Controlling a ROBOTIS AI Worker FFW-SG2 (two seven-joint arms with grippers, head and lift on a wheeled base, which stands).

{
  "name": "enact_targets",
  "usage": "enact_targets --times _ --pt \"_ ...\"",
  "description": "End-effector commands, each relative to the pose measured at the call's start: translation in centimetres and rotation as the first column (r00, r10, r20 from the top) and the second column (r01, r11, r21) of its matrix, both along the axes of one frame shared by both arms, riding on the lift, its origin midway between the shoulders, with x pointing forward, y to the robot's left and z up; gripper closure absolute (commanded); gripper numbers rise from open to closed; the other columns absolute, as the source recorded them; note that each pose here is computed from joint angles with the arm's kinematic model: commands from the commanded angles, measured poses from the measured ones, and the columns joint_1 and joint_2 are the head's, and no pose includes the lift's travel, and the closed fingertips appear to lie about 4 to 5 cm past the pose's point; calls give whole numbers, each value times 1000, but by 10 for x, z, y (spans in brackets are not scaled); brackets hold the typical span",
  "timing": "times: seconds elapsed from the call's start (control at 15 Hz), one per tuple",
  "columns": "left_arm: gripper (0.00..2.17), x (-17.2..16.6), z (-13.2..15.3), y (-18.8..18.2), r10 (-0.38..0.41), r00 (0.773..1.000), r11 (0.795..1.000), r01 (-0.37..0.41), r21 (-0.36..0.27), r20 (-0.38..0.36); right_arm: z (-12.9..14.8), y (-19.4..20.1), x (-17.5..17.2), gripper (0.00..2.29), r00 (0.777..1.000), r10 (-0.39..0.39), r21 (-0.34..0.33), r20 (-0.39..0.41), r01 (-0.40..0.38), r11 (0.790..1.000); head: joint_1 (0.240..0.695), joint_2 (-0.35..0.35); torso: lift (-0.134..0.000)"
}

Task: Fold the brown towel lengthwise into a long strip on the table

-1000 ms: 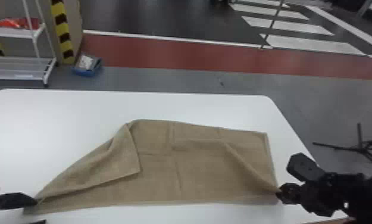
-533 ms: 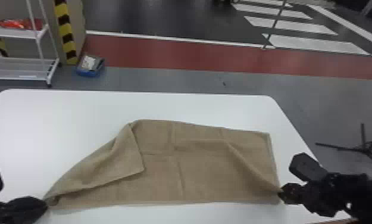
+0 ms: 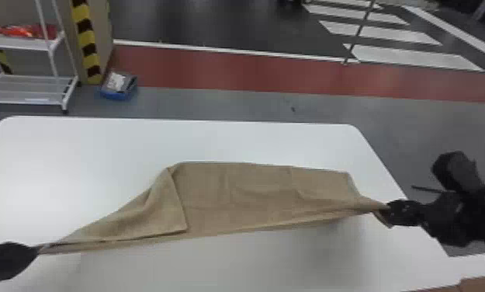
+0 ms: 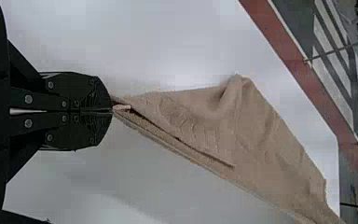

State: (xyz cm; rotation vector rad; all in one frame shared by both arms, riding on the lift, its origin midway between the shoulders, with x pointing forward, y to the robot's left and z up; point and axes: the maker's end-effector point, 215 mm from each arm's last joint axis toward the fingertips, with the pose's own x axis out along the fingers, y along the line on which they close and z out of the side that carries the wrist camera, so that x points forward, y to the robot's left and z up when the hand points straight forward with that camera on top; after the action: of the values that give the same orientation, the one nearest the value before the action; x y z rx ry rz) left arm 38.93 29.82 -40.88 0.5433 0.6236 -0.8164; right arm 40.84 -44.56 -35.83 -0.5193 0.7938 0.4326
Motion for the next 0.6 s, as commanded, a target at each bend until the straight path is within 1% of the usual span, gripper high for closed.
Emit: enact_targets --times 0.0,0.07,0.13,0.2,0.27,0.33,0.4,0.47,0.53 --pt "1885 4 34 16 55 997 998 -52 -47 48 28 2 16 2121 998 -37 78 53 33 996 695 -215 -93" --pt "1885 9 47 25 104 994 991 -99 -86 46 39 6 26 2121 995 -62 127 72 53 990 695 -197 -93" --pt "1885 16 64 35 158 986 980 -150 -129 50 52 11 36 2121 992 -89 191 85 72 979 695 -186 -93" --pt "1885 22 82 41 194 979 968 -182 -171 61 63 17 45 2121 989 -112 241 95 86 967 695 -171 -93" --pt "1885 29 101 46 250 967 945 -231 -233 55 75 22 58 2121 984 -137 282 110 102 954 695 -158 -93" --pt "1885 42 117 53 323 945 911 -298 -285 44 87 29 75 2125 977 -170 301 129 125 945 695 -140 -93" --pt "1885 54 125 59 394 919 873 -367 -322 21 98 36 95 2125 970 -190 301 150 138 943 695 -124 -93" --pt "1885 73 137 59 459 888 822 -431 -373 -14 101 42 118 2125 964 -217 300 154 164 940 695 -108 -93" --pt "1885 95 138 57 516 853 768 -501 -399 -78 100 48 141 2128 961 -237 289 144 188 938 695 -77 -93"
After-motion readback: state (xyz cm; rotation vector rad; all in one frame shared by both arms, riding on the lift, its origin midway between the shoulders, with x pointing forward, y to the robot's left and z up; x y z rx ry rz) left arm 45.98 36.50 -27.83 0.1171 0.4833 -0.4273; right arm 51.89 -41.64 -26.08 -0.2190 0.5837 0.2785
